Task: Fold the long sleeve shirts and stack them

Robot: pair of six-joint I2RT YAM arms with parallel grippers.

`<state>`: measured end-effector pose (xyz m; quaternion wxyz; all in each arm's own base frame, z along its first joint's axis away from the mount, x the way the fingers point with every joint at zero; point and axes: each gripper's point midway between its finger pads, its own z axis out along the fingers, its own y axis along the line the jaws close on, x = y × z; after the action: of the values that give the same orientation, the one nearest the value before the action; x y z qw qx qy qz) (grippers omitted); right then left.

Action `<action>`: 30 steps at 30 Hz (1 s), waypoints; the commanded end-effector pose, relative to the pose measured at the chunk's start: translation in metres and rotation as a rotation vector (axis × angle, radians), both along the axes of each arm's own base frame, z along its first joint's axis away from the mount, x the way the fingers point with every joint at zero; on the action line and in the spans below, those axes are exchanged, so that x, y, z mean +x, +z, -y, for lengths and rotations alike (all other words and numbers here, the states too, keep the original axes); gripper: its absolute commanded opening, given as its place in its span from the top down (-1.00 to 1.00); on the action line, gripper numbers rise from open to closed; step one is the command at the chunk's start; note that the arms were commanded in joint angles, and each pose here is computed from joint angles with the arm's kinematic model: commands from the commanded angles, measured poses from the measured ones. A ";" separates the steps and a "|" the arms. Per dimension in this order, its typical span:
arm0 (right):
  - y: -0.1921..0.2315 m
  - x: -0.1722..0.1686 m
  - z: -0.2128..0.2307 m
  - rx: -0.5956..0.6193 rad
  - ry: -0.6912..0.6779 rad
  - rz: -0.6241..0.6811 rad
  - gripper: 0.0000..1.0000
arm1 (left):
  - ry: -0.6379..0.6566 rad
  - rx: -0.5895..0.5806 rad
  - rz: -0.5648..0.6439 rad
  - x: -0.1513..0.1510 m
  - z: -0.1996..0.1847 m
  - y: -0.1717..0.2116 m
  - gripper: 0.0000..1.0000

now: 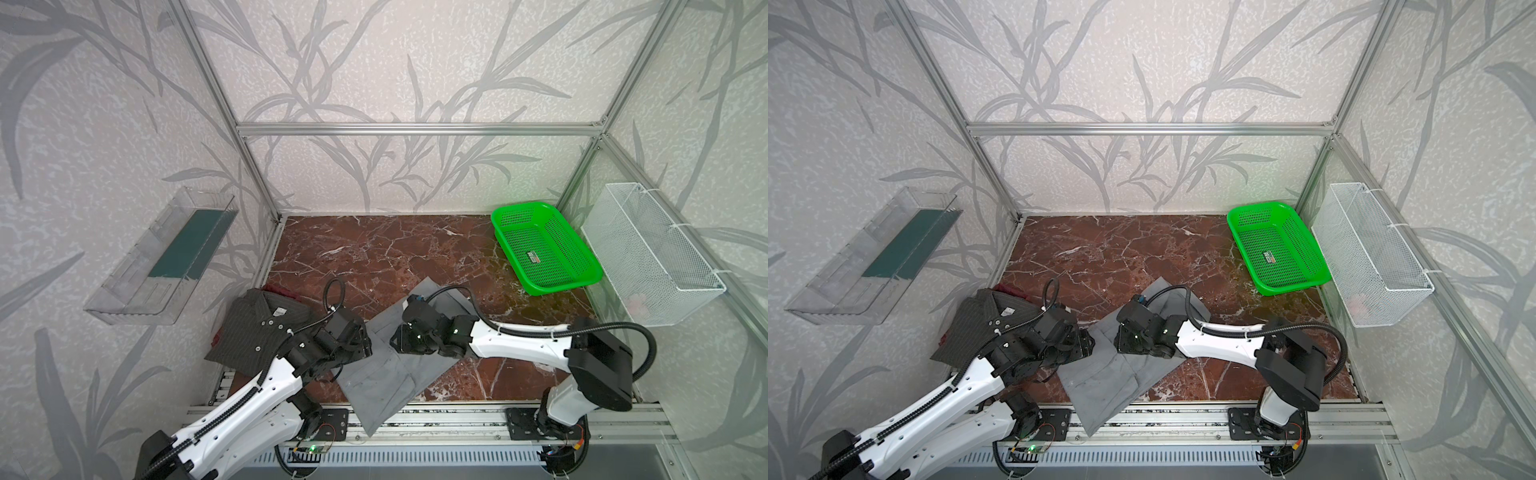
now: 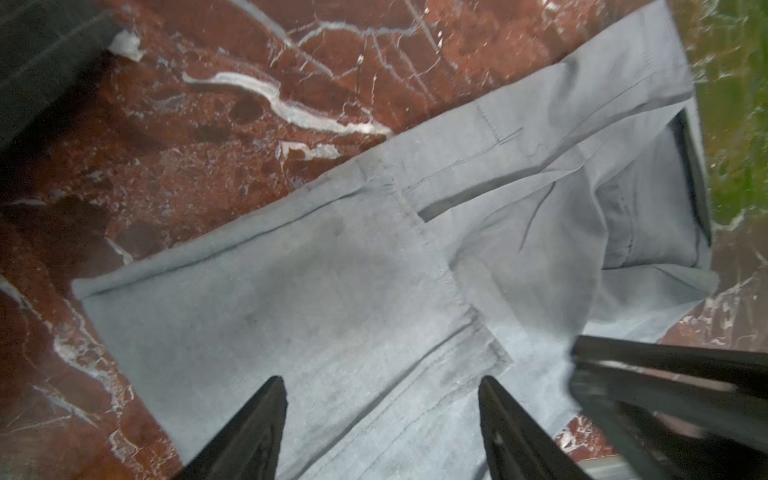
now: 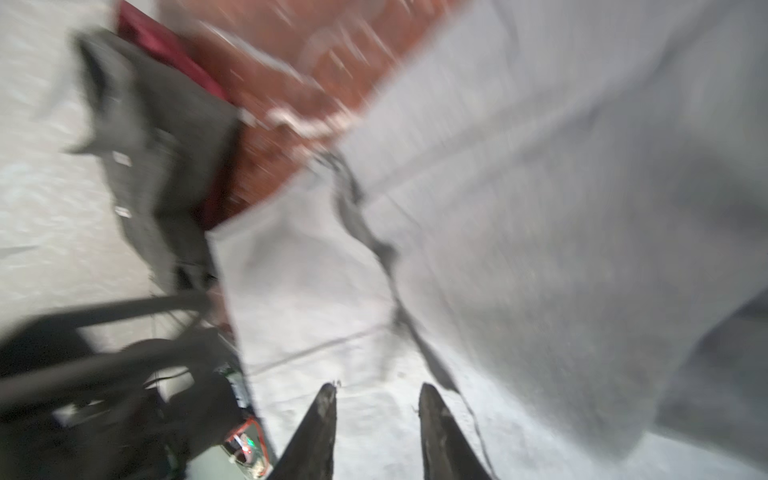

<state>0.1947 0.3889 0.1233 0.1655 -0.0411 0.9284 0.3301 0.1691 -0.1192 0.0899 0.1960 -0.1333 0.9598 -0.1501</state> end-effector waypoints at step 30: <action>-0.138 0.100 0.202 -0.346 -0.324 -0.286 0.41 | -0.027 0.061 -0.002 0.018 0.007 0.009 -0.51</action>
<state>0.3224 0.2280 0.0178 0.1235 0.0650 0.9730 0.1836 0.1795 -0.1240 0.0892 0.1822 -0.1210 0.9685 -0.1194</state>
